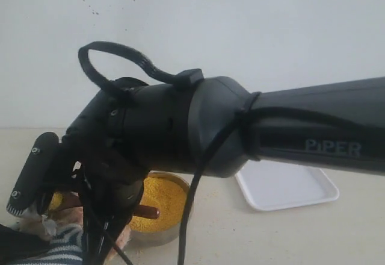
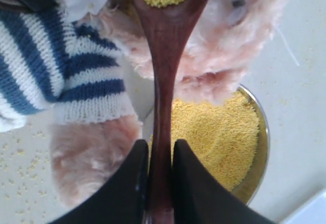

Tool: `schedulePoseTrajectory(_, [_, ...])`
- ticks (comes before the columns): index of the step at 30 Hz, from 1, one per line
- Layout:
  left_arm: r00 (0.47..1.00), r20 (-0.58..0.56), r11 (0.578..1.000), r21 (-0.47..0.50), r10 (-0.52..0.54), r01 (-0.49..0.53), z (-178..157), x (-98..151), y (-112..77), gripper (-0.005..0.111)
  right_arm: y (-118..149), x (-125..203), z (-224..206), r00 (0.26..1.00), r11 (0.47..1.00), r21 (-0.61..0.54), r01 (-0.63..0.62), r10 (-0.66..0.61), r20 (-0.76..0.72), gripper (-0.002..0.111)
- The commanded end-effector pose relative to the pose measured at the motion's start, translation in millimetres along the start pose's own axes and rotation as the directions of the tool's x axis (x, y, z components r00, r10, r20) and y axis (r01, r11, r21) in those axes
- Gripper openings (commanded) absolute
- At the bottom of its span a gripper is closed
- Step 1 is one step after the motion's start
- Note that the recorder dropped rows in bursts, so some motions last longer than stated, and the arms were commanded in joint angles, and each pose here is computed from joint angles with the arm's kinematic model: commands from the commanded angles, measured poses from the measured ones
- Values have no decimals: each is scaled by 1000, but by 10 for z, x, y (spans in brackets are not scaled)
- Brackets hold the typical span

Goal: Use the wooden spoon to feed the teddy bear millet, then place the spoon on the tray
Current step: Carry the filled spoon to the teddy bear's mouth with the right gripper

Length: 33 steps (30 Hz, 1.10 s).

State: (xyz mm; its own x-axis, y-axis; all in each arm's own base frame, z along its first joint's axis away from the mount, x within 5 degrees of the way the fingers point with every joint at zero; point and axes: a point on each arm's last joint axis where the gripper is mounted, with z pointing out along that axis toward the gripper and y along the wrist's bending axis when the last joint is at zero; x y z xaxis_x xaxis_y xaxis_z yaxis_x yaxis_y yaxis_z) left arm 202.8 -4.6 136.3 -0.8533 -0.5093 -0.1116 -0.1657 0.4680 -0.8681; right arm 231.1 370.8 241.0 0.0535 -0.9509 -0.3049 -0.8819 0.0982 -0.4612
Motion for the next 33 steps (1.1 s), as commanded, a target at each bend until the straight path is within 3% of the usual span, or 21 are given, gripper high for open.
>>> schedulePoseTrajectory(1, [1000,2,999,36,3,-3,8,-3,-45,4,6,-41,-52,998,995,82,56,-54,-23,0])
schedulePoseTrajectory(8, [1000,2,999,36,3,-3,8,-3,-45,4,-13,5,-74,989,985,130,114,-101,-106,0])
schedulePoseTrajectory(18, [1000,2,999,36,3,-3,8,-3,-45,4,-21,-1,-74,989,983,139,122,-108,-101,0])
schedulePoseTrajectory(33, [1000,2,999,36,3,-3,8,-3,-45,4,42,-56,-45,968,953,194,231,-206,-141,0])
